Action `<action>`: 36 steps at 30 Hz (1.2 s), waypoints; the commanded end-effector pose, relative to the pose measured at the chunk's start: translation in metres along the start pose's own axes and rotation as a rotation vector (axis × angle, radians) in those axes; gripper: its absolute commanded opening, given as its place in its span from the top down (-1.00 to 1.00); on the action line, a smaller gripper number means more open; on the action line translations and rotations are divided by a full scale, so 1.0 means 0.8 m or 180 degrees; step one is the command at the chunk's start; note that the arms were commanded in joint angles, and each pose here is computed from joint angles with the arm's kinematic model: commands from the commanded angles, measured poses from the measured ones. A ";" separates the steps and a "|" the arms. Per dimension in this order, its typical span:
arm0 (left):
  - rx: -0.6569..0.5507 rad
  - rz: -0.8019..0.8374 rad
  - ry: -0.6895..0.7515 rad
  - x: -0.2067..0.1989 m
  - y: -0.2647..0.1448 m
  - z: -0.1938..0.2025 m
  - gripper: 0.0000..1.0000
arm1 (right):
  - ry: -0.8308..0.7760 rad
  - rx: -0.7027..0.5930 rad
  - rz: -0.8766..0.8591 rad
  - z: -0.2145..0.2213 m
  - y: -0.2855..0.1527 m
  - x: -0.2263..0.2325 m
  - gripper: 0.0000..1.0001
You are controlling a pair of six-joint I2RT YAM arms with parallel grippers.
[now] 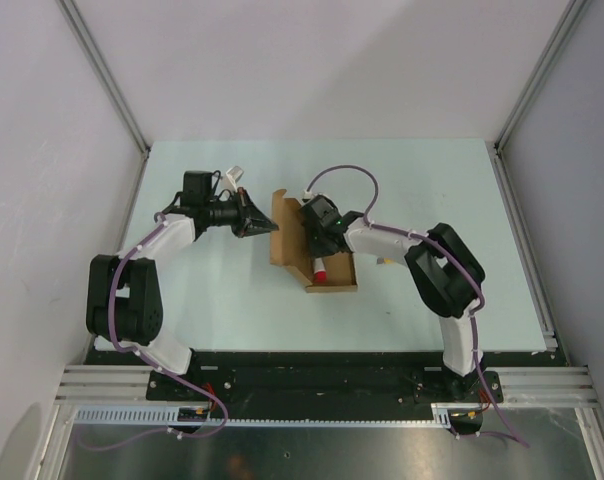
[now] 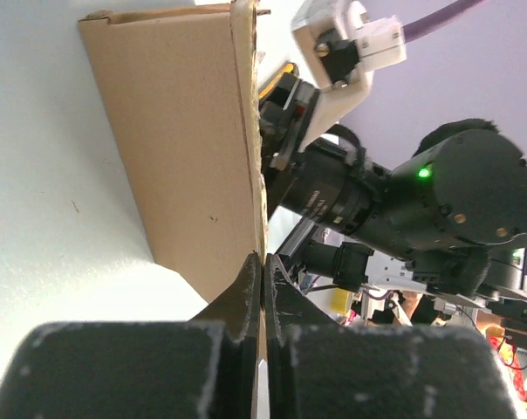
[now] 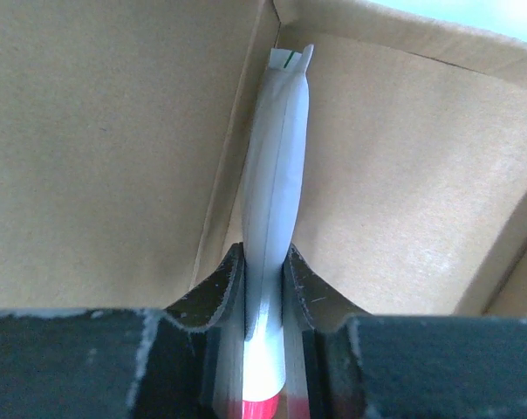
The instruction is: Unpack the express box
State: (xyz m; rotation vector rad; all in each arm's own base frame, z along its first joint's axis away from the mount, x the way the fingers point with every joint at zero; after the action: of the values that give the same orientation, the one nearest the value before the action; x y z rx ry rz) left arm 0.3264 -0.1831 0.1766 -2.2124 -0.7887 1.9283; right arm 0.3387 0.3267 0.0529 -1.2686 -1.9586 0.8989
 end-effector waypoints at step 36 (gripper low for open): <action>-0.0203 -0.0170 0.0453 -0.025 -0.009 -0.035 0.39 | 0.0848 -0.0310 0.0993 -0.081 -0.031 -0.260 -0.28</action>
State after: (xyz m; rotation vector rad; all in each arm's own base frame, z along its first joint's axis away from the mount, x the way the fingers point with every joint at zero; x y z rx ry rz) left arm 0.3437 -0.1735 0.1817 -2.2111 -0.9470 1.7897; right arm 0.4356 0.1396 0.0515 -1.6286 -1.5896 0.8147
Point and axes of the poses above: each gripper's point midway between its finger pads, its own y axis out along the fingers, its own x axis along the line the jaws close on, z = x × y, the point moved 2 cm from there along -y, back along the fingers, and after that the axes turned 2 degrees about -y, right-handed, at the moved point
